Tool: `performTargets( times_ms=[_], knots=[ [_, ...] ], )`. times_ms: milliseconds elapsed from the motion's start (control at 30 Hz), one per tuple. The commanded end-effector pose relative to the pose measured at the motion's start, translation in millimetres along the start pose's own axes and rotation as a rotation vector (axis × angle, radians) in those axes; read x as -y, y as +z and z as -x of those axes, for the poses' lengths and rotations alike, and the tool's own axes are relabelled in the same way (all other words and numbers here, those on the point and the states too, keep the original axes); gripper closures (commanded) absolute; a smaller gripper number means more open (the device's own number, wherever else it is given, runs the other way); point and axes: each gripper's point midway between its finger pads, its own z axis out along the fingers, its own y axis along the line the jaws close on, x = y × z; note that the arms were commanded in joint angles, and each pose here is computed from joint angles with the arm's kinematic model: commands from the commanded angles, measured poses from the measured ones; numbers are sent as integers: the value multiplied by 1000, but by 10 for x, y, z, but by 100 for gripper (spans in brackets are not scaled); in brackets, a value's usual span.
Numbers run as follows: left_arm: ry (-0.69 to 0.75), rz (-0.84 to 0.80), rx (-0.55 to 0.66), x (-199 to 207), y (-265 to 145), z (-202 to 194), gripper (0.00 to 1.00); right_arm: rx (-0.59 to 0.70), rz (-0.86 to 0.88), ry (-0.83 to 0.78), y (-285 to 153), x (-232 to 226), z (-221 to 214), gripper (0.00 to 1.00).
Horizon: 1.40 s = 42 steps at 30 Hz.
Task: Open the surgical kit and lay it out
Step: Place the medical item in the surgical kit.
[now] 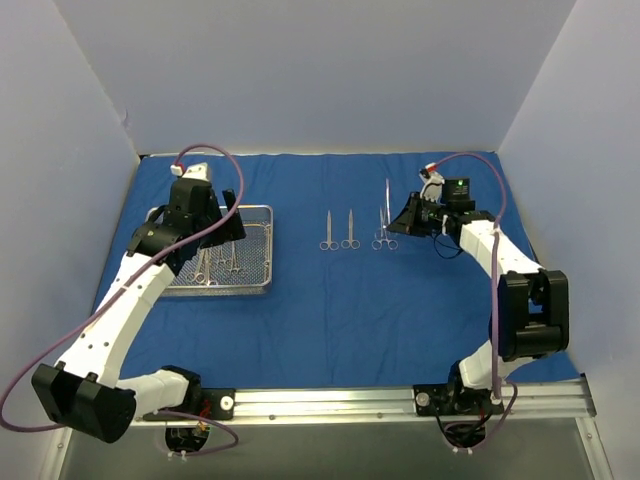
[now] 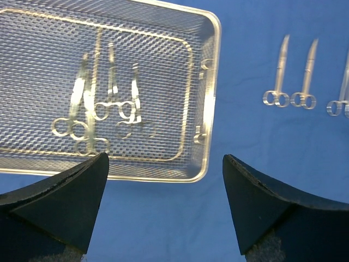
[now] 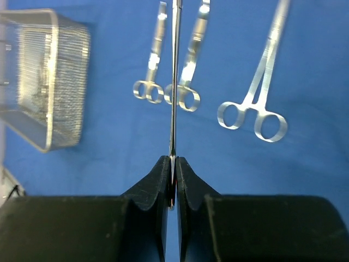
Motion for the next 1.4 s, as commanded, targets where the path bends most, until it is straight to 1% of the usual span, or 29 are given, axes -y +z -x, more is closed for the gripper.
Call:
performTargets(
  times_ms=[0,33,100,133,167,233,267,367,533,633,1000,1200,1367],
  knots=[
    [39,-25,53,-89,-49,91,6,-30,-44,-49,-27,204,48,100],
    [58,-17,46,-140,-34,39,6,-25,-47,-52,-36,247,93,100],
    [70,-7,44,-202,-8,2,6,-68,-42,-57,-1,415,47,100],
    [80,-10,54,-216,-8,-4,6,-63,-28,-60,-28,471,121,100],
    [89,-9,35,-239,36,-93,6,-95,-33,-73,21,625,67,100],
    [97,-12,41,-259,47,-119,6,-142,5,-63,21,695,9,100],
    [104,-9,28,-284,87,-198,6,-156,22,-68,55,772,22,100],
    [116,-9,23,-317,106,-281,6,-166,41,-50,18,908,64,100],
    [124,-23,42,-283,44,-263,6,-179,34,-31,-15,1106,45,100],
    [130,-23,39,-285,37,-293,6,-174,63,-9,-27,1162,37,100],
    [127,-3,15,-335,116,-327,6,-241,161,36,165,1249,-150,100],
    [121,5,5,-360,152,-335,6,-242,132,55,167,1375,-172,98],
    [118,5,1,-367,164,-340,6,-209,105,83,126,1504,-156,97]
  ],
)
